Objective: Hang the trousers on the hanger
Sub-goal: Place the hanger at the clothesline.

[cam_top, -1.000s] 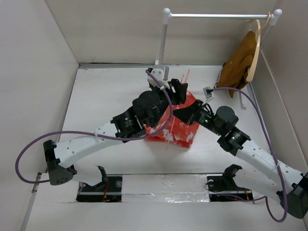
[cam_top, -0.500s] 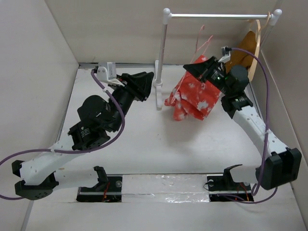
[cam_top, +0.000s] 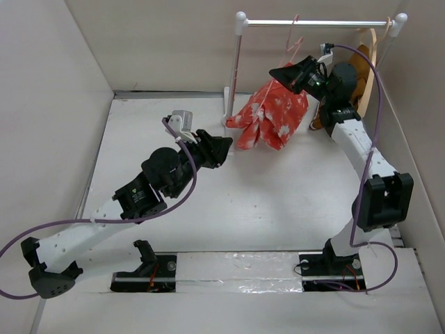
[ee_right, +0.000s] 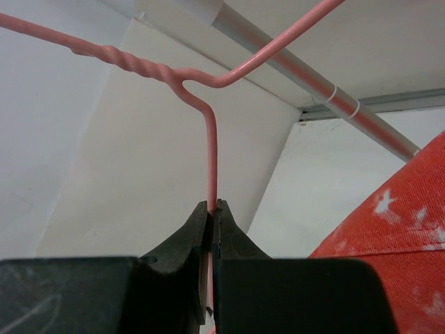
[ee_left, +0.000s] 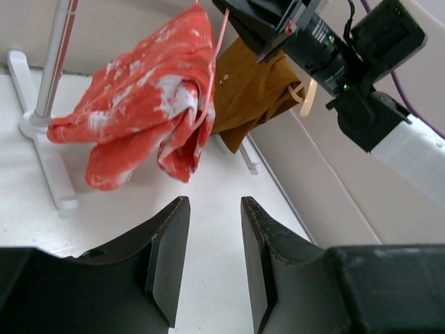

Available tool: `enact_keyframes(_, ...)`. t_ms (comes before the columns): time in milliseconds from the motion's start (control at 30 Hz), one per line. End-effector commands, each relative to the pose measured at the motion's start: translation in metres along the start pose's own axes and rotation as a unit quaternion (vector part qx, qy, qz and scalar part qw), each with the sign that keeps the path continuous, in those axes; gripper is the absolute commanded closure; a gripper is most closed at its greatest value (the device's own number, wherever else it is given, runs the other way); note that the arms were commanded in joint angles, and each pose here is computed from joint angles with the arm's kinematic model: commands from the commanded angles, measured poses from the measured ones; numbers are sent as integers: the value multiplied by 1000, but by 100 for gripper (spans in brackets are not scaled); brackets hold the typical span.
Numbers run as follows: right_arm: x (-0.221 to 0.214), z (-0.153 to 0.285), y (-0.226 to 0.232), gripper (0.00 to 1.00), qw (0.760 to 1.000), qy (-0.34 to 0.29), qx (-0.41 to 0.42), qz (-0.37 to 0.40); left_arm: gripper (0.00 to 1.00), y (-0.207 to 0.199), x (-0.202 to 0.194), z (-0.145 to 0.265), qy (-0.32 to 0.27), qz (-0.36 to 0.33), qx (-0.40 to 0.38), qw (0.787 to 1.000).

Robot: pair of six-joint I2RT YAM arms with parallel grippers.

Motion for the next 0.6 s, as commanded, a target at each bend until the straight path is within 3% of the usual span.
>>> enact_keyframes(0,38,6,59,100,990,-44,107,80,67,-2,11,7,-31,29,-12,999)
enact_keyframes(267,69,-5,32,100,992,-58,78,79,67,7,-3,3,-24,30,0,999)
enact_keyframes(567,69,-19,-27,100,997,-35,39,51,66,14,-13,2,-24,34,14,999)
Point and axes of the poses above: each gripper's point midway between its finger pads, its own z axis back along the fingers, its own y axis along the line the jaws close on, x = y × z, the point moved 9 cm from there along z, back along the fingers, and after that the axes turned 2 degrees about z, right-handed, at the moved point
